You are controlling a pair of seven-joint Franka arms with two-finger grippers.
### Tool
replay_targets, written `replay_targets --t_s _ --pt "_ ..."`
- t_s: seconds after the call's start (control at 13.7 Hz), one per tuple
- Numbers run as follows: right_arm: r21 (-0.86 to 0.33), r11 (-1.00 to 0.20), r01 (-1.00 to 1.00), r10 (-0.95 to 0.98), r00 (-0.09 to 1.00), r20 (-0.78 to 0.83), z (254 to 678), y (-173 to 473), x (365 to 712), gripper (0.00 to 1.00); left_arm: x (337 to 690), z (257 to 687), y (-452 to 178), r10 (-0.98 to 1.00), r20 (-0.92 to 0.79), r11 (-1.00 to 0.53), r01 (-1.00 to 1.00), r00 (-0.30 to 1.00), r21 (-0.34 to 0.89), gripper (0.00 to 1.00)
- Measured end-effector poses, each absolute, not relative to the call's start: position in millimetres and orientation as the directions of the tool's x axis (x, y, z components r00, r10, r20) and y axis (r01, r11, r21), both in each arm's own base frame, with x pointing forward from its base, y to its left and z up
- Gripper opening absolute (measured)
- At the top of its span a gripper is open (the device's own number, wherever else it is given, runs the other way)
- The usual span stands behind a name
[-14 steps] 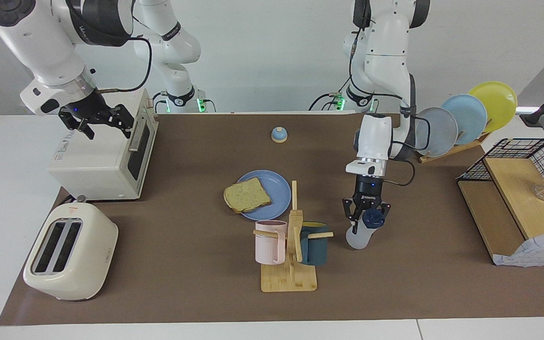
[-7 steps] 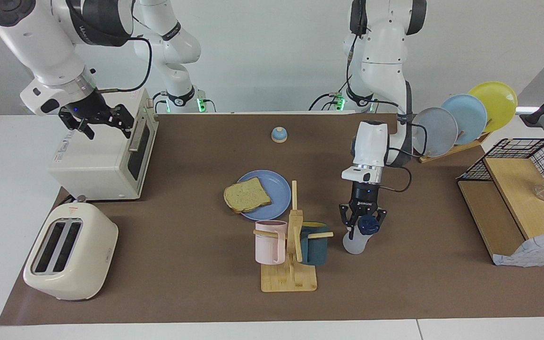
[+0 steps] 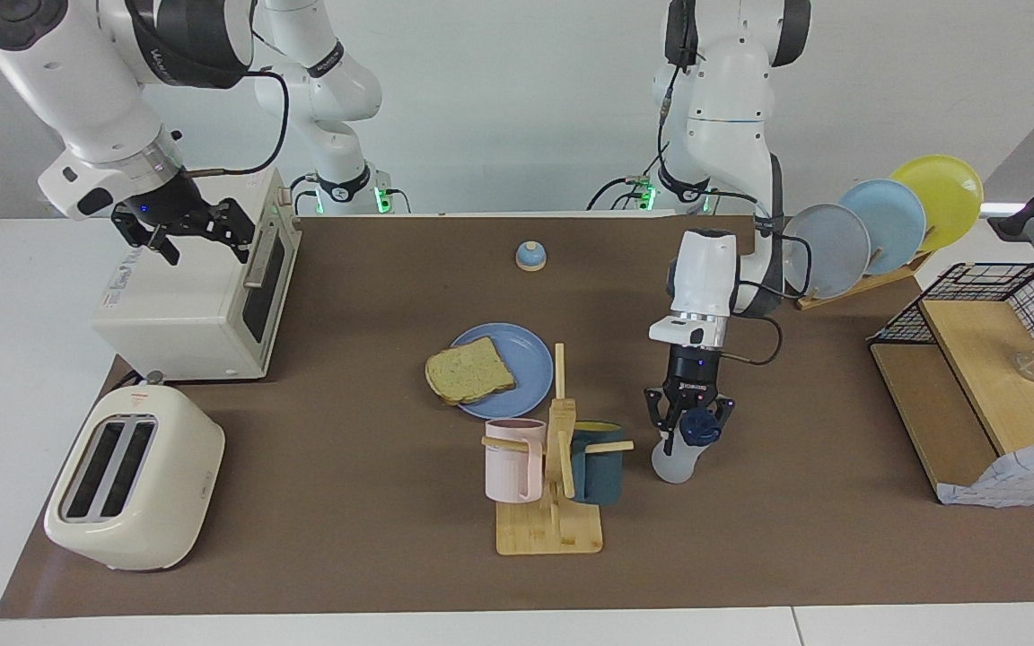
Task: Put bread on plate and add seasoning
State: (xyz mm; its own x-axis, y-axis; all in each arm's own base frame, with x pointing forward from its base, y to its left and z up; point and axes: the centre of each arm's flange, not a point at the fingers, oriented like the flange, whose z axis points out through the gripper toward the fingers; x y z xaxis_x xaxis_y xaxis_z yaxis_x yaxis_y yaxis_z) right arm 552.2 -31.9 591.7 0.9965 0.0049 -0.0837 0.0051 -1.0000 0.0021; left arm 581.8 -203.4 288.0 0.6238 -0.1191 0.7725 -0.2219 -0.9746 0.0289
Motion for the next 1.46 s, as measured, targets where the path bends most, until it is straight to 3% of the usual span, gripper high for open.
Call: replay_targets --t_s 0.07,0.29,0.37,0.66,0.8,1.24,1.46 --pt "0.002 -1.0 0.005 0.005 0.996 -0.084 592 -32 552 1.0 581 287 -204 -0.12 0.772 -0.975 -0.222 0.625 0.029 0.5" --pt "0.002 -1.0 0.005 0.005 0.996 -0.084 592 -32 552 1.0 575 274 -202 -0.128 0.752 -0.975 -0.221 0.646 0.024 0.85" --pt "0.002 -1.0 0.005 0.005 0.996 -0.084 592 -32 552 1.0 574 271 -201 -0.129 0.75 -0.975 -0.221 0.649 0.023 0.91" --pt "0.002 -1.0 0.005 0.005 0.996 -0.084 592 -32 552 1.0 572 268 -200 -0.13 0.744 -0.975 -0.219 0.655 0.022 0.94" --pt "0.002 -1.0 0.005 0.005 0.996 -0.084 592 -32 552 1.0 565 274 -196 -0.122 0.745 -0.976 -0.215 0.656 0.03 1.0" --pt "0.002 -1.0 0.005 0.005 0.996 -0.084 592 -32 552 1.0 511 317 -211 -0.129 0.668 -0.968 -0.24 0.733 0.078 1.0" --pt "0.002 -1.0 0.005 0.005 0.996 -0.084 592 -32 552 1.0 496 373 -232 -0.149 0.538 -0.966 -0.239 0.83 0.102 1.0"
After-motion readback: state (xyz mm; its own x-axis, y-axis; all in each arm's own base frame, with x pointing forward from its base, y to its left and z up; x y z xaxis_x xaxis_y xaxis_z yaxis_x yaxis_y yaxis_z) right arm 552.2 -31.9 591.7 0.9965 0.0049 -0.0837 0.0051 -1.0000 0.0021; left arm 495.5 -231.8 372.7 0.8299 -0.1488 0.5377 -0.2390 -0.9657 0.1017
